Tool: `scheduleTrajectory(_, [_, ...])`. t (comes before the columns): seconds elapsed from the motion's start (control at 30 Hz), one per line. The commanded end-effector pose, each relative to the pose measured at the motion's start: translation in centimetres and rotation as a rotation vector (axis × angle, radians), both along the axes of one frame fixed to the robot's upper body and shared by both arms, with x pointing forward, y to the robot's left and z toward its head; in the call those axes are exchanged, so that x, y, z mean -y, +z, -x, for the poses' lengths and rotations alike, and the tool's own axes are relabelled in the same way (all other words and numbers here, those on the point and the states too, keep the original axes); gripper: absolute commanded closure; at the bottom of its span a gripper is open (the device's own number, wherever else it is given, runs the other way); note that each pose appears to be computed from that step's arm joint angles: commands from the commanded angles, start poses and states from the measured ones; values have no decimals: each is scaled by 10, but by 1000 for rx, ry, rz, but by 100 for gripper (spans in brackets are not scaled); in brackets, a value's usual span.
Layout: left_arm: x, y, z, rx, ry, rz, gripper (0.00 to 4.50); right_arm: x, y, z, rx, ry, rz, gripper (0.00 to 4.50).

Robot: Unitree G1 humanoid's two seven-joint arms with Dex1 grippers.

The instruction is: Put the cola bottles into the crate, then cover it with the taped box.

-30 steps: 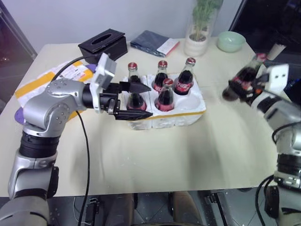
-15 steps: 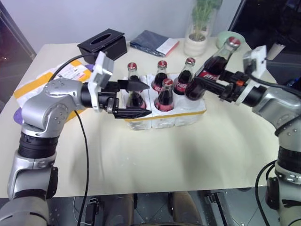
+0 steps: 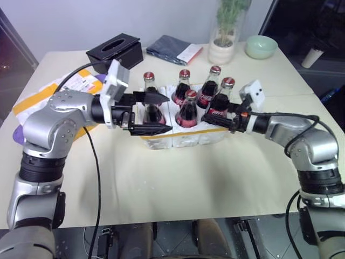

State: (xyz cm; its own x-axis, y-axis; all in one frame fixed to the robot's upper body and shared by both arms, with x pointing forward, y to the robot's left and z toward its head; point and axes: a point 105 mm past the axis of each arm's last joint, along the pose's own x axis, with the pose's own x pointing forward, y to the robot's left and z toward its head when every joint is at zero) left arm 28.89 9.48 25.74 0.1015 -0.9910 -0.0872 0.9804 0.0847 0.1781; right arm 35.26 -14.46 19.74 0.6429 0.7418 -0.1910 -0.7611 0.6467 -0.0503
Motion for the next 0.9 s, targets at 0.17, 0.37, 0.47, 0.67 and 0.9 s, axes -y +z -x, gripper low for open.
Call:
scheduleTrajectory(0.17, [-20,-2,4,62,121,-23,0,13,21,12,57,6,33,2])
scheduleTrajectory(0.37, [-69,12,7,226,457,-81,0,33,92,66,166,116,-59,2])
scheduleTrajectory(0.47, [-118,22,14,324,719,-174,0,52,133,83,242,105,-135,2])
scheduleTrajectory(0.67, [-215,-18,47,304,1096,-576,0,70,125,102,173,141,-52,2])
scheduleTrajectory(0.9, [-298,-73,59,335,1405,-998,0,64,113,97,152,190,-45,2])
